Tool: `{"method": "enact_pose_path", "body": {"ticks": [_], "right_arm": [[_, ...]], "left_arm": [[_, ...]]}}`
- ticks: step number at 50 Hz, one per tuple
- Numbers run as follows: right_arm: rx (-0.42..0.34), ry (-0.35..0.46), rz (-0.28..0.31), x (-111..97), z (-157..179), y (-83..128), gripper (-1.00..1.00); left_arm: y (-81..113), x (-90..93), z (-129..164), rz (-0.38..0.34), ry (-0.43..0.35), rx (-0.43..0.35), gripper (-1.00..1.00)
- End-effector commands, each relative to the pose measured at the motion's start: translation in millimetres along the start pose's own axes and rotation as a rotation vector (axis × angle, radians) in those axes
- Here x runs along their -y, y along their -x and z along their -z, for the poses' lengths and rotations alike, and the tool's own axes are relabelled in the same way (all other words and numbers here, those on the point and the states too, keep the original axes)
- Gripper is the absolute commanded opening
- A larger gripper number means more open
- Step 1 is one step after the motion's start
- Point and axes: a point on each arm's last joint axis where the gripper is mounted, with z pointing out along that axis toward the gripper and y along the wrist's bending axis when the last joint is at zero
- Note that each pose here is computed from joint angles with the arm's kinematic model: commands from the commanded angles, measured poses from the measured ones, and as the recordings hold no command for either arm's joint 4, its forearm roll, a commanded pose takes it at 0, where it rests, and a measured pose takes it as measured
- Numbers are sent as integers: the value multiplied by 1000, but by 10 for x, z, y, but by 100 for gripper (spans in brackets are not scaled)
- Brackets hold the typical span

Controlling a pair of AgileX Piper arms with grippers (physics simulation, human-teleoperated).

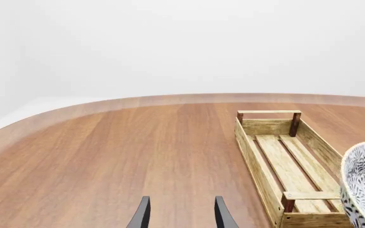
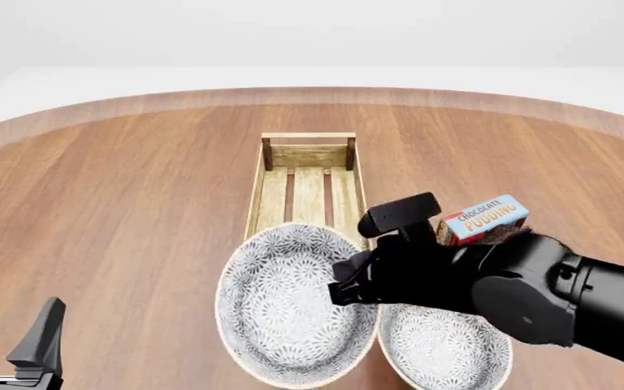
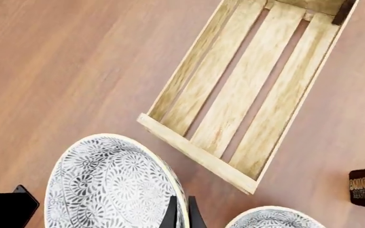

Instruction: Stack the left bowl on the right bowl and place them in the tray.

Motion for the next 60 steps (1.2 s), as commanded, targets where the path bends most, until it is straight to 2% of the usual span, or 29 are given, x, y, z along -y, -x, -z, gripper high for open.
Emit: {"method": "enact_pose_path", "body": {"ticks": [1,8,17,41,51,60], "right_arm": [[109,-60,-70,278,558,-1,-100],[175,-136,-129,486,950,-109,-100],[223,-197,-199,615,1189,-287,-100],[255,-333,-334,856,1299,-681,-100],[254,-367,-363,921,1269,-762,-100],[249,-373,-368,960,1199,-756,-100]], "left_arm": [[0,0,0,0,0,0,100],[0,0,0,0,0,0,100],[0,0,0,0,0,0,100],[0,0,0,0,0,0,100],[0,0,0,0,0,0,100],[0,0,0,0,0,0,100]]}}
